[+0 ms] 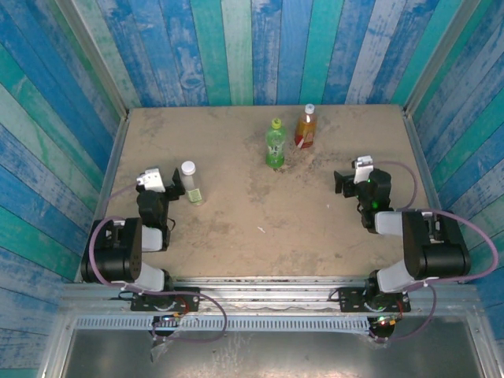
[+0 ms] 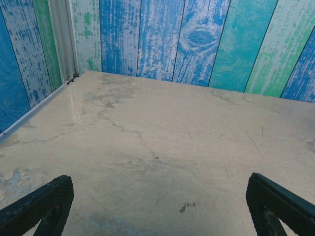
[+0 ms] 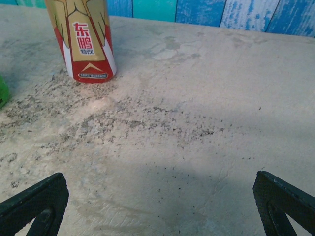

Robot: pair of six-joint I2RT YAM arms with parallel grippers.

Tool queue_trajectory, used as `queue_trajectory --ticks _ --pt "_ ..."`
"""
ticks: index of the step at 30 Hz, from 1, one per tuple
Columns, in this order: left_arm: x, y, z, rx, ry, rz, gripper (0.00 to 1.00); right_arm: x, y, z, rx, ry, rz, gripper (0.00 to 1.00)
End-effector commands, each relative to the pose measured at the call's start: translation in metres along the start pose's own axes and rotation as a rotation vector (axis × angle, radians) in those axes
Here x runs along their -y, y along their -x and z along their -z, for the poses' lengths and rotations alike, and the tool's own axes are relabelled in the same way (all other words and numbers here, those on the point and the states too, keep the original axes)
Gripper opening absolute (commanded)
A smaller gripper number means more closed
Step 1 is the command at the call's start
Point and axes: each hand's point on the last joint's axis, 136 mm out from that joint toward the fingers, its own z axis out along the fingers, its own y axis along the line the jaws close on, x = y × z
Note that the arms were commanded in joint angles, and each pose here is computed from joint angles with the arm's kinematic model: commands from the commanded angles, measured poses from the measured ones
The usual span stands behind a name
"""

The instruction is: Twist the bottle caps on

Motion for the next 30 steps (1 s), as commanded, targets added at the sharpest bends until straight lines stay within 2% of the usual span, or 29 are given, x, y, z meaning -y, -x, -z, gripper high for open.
queue_trajectory --ticks 1,30 --pt "0.0048 0.0028 -0.005 0.01 -0.02 -0.015 0.94 -0.0012 0.0114 -0.0028 0.033 0.018 0.019 1.0" --pt "0.0051 0.0034 -0.0047 0.014 -0.016 -0.015 0.94 0.0001 0.0106 -0.0049 0.022 -0.007 0.027 1.0"
